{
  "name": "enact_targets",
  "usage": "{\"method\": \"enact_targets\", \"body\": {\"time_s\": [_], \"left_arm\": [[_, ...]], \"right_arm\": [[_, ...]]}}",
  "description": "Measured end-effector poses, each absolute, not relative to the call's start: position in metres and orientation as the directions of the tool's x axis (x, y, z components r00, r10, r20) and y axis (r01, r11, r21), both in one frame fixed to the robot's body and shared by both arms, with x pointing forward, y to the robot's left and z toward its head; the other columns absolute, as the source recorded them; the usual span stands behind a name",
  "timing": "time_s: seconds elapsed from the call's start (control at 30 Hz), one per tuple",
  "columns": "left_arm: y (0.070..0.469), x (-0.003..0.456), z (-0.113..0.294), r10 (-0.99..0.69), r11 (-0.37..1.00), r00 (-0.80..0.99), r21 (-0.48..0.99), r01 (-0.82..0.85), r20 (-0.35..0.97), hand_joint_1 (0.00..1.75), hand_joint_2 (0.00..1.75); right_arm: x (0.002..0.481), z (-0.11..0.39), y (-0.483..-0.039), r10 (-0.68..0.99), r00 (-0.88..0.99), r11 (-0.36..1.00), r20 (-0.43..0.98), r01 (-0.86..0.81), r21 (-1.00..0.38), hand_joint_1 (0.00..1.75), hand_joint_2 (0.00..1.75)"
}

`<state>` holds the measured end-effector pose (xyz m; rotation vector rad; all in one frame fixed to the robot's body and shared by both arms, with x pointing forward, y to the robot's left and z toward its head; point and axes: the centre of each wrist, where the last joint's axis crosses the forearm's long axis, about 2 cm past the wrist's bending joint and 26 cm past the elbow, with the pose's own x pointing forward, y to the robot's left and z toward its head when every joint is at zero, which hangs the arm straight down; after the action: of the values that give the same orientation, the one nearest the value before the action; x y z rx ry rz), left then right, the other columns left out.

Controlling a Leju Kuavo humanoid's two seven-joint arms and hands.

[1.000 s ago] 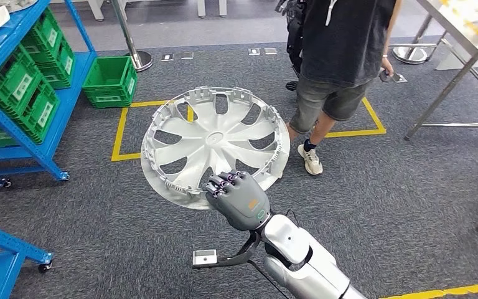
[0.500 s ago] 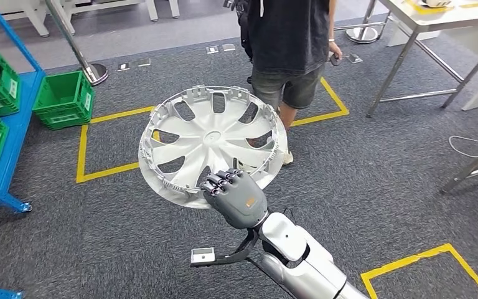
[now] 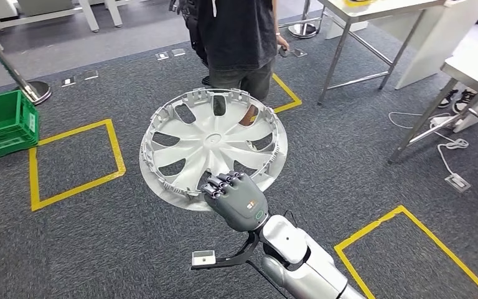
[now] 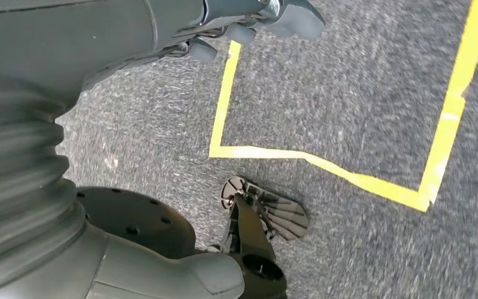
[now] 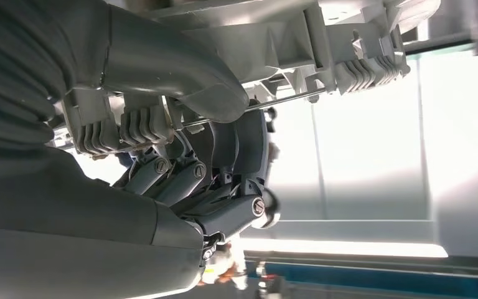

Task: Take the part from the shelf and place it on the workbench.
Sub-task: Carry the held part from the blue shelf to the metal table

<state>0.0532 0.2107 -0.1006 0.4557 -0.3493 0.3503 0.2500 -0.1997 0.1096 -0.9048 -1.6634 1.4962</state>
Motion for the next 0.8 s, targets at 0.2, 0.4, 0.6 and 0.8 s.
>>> {"method": "enact_targets", "body": {"time_s": [0.2,0.4,0.6,0.8], "left_arm": [[0.2115,0.056,-0.1004,0.253,0.839,0.878,0.359,-0.408,0.407,0.0,1.75],[0.2124,0.0556,-0.1007,0.257,0.842,0.876,0.35,-0.41,0.409,0.0,1.75],[0.2137,0.0536,-0.1012,0.258,0.841,0.877,0.352,-0.41,0.406,0.0,1.75],[0.2141,0.0549,-0.1011,0.264,0.836,0.869,0.351,-0.422,0.418,0.0,1.75]], "right_arm": [[0.2516,0.1104,-0.1999,0.864,-0.5,0.083,0.051,0.041,-0.996,1.75,1.75],[0.2512,0.1101,-0.1995,0.865,-0.499,0.087,0.056,0.039,-0.995,1.75,1.75],[0.2503,0.1094,-0.1993,0.865,-0.499,0.088,0.058,0.036,-0.995,1.75,1.75],[0.251,0.1094,-0.1991,0.863,-0.501,0.09,0.061,0.033,-0.995,1.75,1.75]]}}
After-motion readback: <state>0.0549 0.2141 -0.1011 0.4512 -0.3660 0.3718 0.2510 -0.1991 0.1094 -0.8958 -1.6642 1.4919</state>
